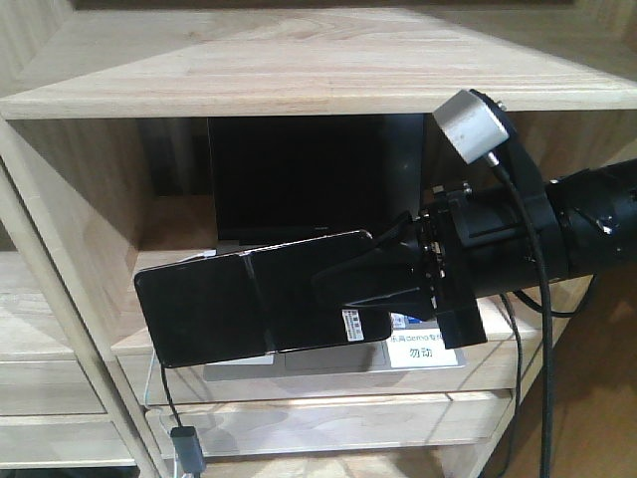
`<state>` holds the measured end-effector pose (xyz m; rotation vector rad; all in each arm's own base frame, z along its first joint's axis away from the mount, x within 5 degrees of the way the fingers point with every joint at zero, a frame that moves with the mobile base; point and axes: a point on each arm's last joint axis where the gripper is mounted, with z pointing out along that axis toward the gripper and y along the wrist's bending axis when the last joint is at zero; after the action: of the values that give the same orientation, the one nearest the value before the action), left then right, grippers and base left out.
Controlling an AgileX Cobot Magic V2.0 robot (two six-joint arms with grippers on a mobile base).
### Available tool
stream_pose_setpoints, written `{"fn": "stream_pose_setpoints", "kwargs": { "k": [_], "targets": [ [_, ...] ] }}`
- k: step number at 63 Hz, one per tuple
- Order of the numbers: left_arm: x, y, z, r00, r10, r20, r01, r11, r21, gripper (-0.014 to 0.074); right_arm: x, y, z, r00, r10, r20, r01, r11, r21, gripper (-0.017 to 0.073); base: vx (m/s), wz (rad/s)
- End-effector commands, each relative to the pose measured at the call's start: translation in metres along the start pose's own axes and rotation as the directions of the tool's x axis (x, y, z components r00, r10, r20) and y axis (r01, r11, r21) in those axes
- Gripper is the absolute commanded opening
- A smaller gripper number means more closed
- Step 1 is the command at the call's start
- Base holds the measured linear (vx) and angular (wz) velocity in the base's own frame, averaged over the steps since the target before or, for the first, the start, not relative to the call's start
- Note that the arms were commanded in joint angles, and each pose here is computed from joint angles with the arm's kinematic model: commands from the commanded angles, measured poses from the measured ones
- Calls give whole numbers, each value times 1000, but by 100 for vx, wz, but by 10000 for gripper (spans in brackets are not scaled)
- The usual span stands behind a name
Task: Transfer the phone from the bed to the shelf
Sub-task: 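Raise the held phone with the right gripper above the upper shelf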
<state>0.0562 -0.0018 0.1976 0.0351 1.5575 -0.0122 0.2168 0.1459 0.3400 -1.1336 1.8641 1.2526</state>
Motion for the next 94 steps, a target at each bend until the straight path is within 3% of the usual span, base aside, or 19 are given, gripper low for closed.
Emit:
{"fn": "stream_pose_setpoints", "kwargs": {
  "k": [1, 59, 73, 81, 94],
  "targets": [
    [-15, 0, -2, 995, -20, 101, 19, 1000, 3, 1, -15, 19, -8, 996, -23, 84, 31, 995, -90, -3, 3, 0],
    [-15, 0, -2, 995, -20, 101, 19, 1000, 3, 1, -15, 19, -8, 996, -26, 88, 34, 996, -80, -3, 0, 0],
    [-15, 0, -2, 995, -20, 101, 19, 1000, 3, 1, -22, 26, -12, 988, -20, 155, 36, 994, -103, -3, 0, 0],
    [-15, 0, -2, 995, -20, 101, 19, 1000, 3, 1, -37, 41, -21, 976, -78, 205, 100, 990, -97, -3, 0, 0],
    [-15, 0, -2, 995, -20, 101, 19, 1000, 3, 1, -83, 75, -48, 927, -231, 294, 249, 968, -26, -3, 0, 0]
  ]
}}
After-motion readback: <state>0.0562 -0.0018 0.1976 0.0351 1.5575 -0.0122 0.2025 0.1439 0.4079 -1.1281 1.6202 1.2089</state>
